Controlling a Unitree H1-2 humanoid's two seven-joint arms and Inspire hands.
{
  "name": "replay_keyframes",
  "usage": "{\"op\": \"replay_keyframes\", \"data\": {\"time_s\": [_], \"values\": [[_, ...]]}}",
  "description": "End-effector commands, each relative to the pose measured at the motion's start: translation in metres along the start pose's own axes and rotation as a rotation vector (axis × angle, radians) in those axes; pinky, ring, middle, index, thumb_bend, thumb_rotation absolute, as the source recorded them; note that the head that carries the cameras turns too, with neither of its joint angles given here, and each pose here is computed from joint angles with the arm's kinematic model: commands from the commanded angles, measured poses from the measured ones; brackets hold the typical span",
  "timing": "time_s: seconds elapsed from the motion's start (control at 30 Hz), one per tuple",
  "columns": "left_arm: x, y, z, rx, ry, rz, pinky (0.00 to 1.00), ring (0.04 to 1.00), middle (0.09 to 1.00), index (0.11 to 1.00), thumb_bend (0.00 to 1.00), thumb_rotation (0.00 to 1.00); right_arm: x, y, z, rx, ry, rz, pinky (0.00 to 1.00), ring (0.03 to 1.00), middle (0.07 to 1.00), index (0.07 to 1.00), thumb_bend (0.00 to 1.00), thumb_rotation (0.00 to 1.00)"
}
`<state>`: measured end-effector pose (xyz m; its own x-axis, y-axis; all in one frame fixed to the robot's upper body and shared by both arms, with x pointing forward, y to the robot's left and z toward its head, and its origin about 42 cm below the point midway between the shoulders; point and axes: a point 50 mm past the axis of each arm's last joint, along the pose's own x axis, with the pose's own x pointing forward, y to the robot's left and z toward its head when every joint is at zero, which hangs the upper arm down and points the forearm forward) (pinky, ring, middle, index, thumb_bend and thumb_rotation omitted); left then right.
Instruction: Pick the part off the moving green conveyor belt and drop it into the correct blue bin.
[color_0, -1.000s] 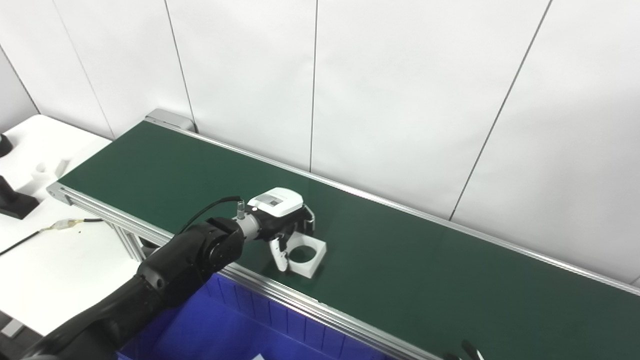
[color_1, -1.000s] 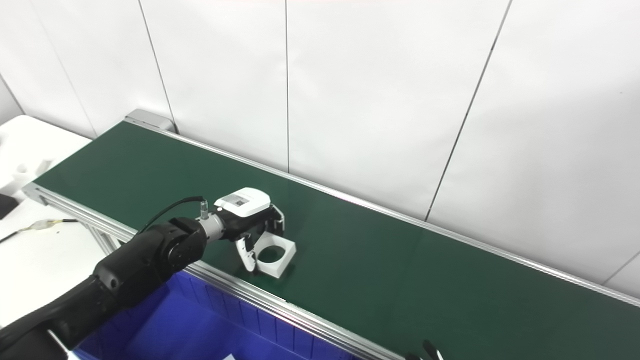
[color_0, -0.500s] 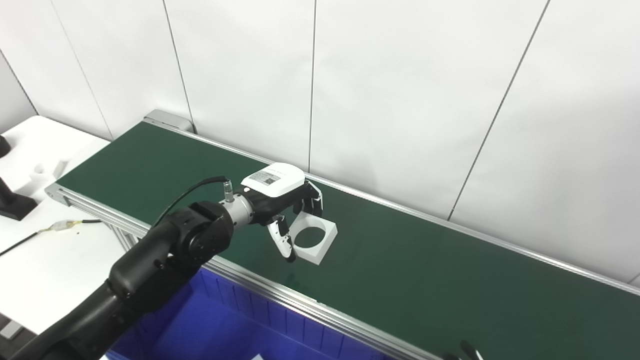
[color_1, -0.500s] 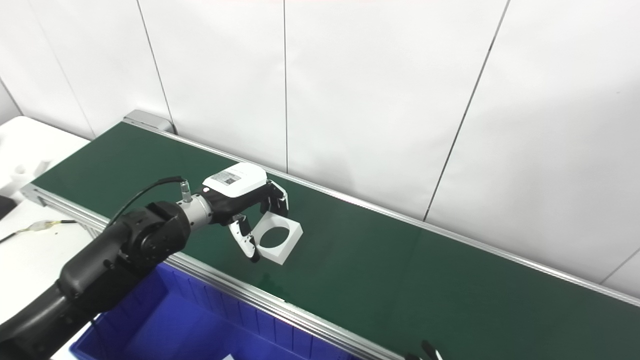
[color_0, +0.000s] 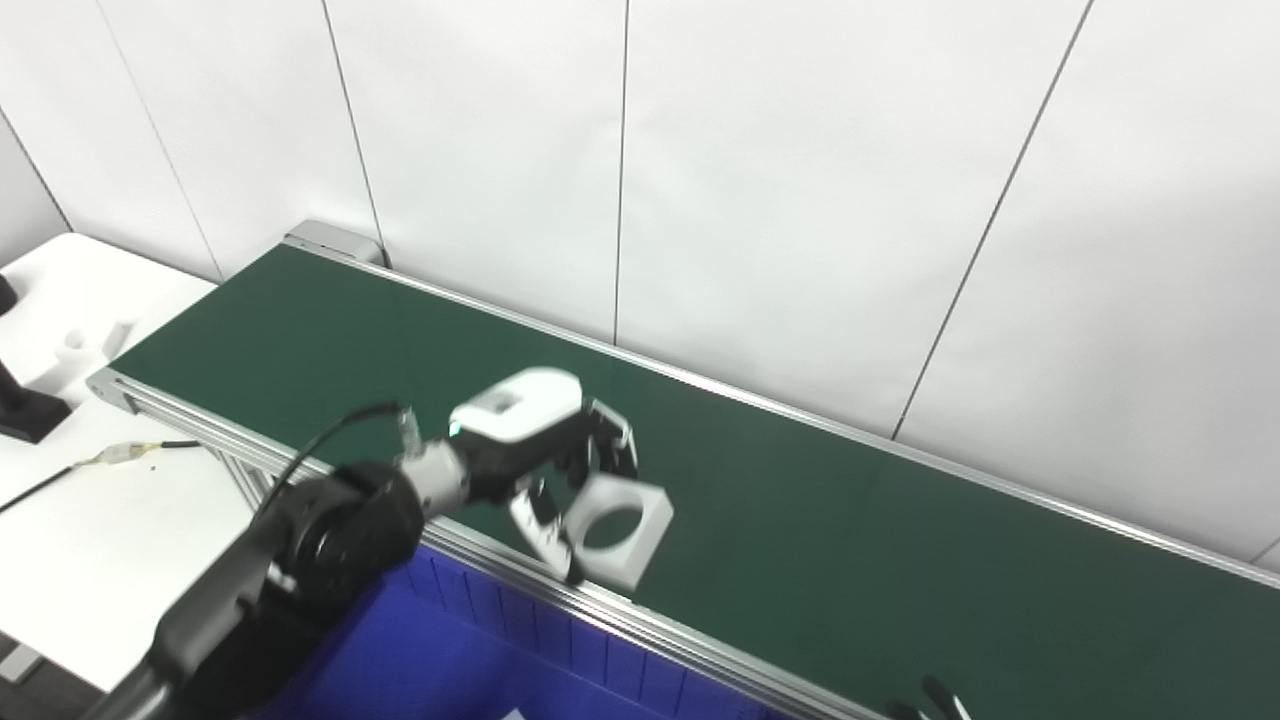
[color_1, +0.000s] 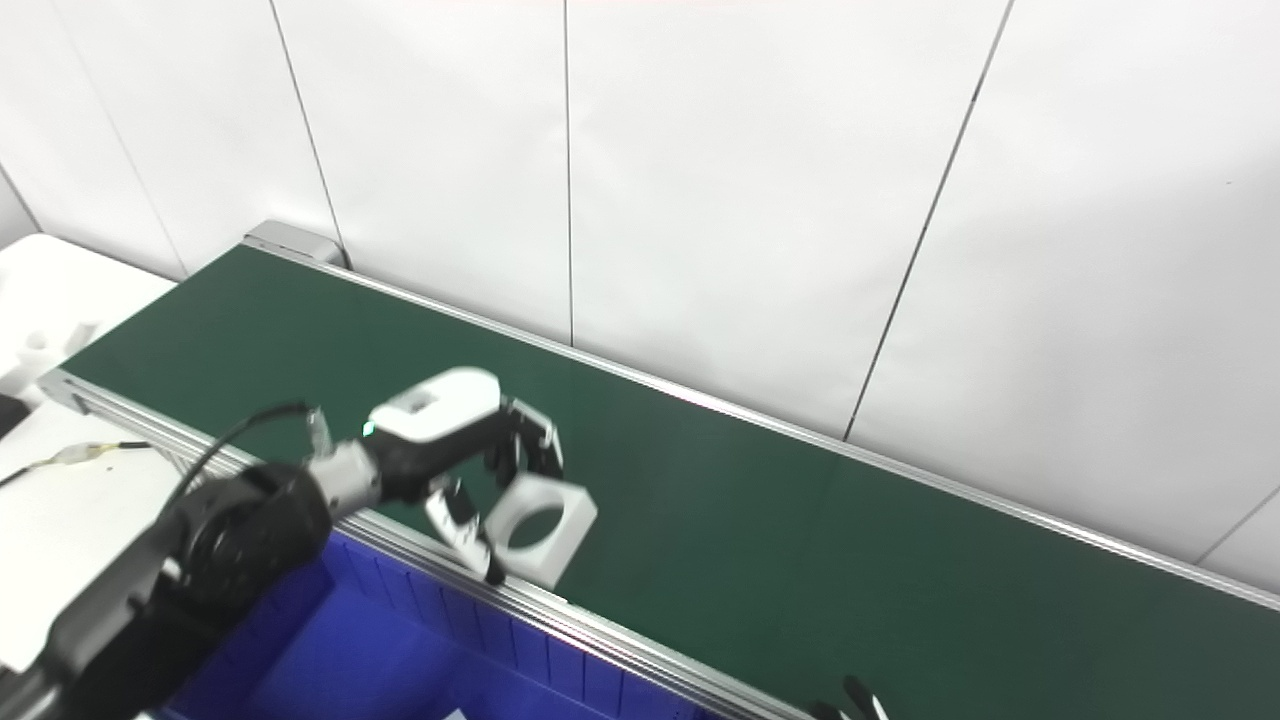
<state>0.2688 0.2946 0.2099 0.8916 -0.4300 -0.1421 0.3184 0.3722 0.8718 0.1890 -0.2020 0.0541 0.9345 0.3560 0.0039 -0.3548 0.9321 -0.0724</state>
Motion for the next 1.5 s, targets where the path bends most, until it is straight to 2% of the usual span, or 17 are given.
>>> {"op": "replay_keyframes", "data": {"time_s": [0.0,0.07,0.53,0.77,0.87,1.13,1.47], "values": [[-0.005,0.010,0.007,-0.010,-0.019,0.069,0.33,0.379,0.449,0.502,0.52,0.00,0.003,-0.002,0.013,-0.026,-0.084,-0.001,0.65,0.774,0.845,0.953,0.75,0.46],[-0.009,0.004,0.008,-0.023,-0.022,0.069,0.31,0.364,0.443,0.502,0.52,0.00,0.003,-0.002,0.014,-0.027,-0.085,-0.001,0.65,0.774,0.844,0.951,0.75,0.46],[-0.044,-0.039,0.025,-0.182,-0.013,0.058,0.41,0.438,0.474,0.493,0.52,0.00,0.001,-0.004,0.034,-0.021,-0.092,-0.002,0.67,0.774,0.844,0.948,0.75,0.42],[-0.057,-0.042,0.031,-0.219,0.001,0.021,0.34,0.395,0.466,0.494,0.52,0.00,0.005,-0.010,0.045,-0.023,-0.088,-0.012,0.66,0.762,0.839,0.942,0.77,0.44],[-0.060,-0.043,0.034,-0.236,0.004,0.016,0.35,0.397,0.461,0.497,0.52,0.00,0.006,-0.013,0.049,-0.031,-0.091,-0.018,0.65,0.748,0.828,0.935,0.80,0.47],[-0.068,-0.050,0.038,-0.254,0.022,0.003,0.34,0.400,0.463,0.496,0.52,0.00,0.007,-0.019,0.056,-0.043,-0.100,-0.026,0.64,0.727,0.809,0.925,0.79,0.48],[-0.063,-0.052,0.042,-0.161,0.008,-0.013,0.35,0.390,0.455,0.501,0.52,0.00,0.009,-0.024,0.061,-0.065,-0.101,-0.027,0.62,0.712,0.804,0.924,0.79,0.52]]}}
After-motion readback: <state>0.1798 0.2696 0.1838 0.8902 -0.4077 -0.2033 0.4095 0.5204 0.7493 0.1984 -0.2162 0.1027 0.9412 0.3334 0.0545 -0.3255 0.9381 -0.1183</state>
